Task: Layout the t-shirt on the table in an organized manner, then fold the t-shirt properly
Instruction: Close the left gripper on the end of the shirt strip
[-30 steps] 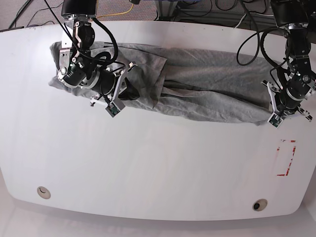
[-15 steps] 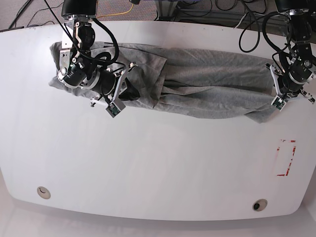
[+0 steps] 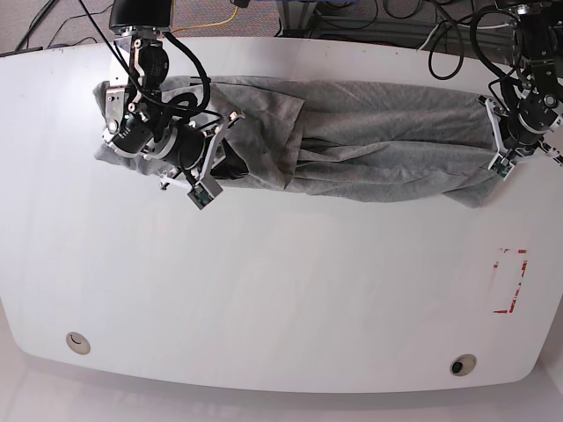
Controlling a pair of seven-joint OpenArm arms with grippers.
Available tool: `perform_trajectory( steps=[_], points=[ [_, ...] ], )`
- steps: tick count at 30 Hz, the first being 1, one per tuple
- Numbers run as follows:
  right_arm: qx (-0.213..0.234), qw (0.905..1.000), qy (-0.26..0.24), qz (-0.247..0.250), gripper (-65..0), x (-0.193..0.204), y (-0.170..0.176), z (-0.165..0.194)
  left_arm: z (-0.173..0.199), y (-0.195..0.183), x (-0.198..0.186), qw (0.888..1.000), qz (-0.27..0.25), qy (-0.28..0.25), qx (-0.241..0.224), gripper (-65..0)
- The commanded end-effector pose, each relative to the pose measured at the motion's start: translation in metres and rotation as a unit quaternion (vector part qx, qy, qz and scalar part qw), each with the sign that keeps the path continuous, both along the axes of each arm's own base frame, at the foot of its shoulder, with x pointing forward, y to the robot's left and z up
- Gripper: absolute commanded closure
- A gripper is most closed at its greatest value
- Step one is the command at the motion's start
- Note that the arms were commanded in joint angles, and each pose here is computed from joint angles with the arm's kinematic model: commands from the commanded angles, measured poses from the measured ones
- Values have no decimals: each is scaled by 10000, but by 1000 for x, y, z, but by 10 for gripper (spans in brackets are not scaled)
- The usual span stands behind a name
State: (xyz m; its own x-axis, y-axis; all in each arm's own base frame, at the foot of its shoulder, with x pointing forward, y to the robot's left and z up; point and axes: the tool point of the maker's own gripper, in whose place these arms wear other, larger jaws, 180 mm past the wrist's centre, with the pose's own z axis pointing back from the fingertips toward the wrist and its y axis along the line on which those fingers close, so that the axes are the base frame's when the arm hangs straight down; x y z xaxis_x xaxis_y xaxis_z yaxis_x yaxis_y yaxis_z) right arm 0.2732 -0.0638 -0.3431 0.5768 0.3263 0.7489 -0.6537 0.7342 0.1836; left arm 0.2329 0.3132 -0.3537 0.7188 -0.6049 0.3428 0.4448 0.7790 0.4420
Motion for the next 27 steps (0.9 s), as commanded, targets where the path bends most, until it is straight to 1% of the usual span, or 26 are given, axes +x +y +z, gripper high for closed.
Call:
perform_trajectory(
  steps=[1, 7, 9, 12, 16, 17, 18, 19, 21, 22, 27],
  points=[
    [125, 9996, -236, 2, -6, 7, 2, 13, 0, 9, 2, 10000, 72, 6, 57, -4],
    [102, 9997, -221, 5, -6, 6, 0, 12, -16, 16, -8, 9994, 221, 263, -19, -6],
    [101, 9997, -229, 7, -6, 6, 0, 12, -23, 19, -12, 9989, 284, 372, -55, -22],
    [101, 9997, -236, 8, -6, 6, 0, 13, -32, 23, -16, 9980, 373, 502, -106, -88],
    [101, 9997, -236, 8, -6, 6, 0, 13, -38, 27, -20, 9970, 466, 596, -145, -237],
    [101, 9997, -236, 8, -6, 6, 0, 13, -38, 27, -19, 9971, 466, 581, -145, -258],
    [108, 9996, -244, 10, -6, 6, 1, 13, -36, 27, -15, 9973, 469, 541, -150, -301],
    [115, 9996, -244, 12, -6, 6, 1, 14, -36, 27, -14, 9973, 476, 531, -155, -328],
    [131, 9996, -243, 20, -6, 6, 2, 14, -35, 28, -12, 9974, 483, 513, -161, -367],
    [139, 9996, -244, 21, -6, 6, 2, 14, -35, 28, -11, 9974, 486, 496, -164, -374],
    [147, 9996, -250, 31, -6, 6, 3, 14, -25, 34, 6, 9980, 521, 325, -117, -379]
  ],
)
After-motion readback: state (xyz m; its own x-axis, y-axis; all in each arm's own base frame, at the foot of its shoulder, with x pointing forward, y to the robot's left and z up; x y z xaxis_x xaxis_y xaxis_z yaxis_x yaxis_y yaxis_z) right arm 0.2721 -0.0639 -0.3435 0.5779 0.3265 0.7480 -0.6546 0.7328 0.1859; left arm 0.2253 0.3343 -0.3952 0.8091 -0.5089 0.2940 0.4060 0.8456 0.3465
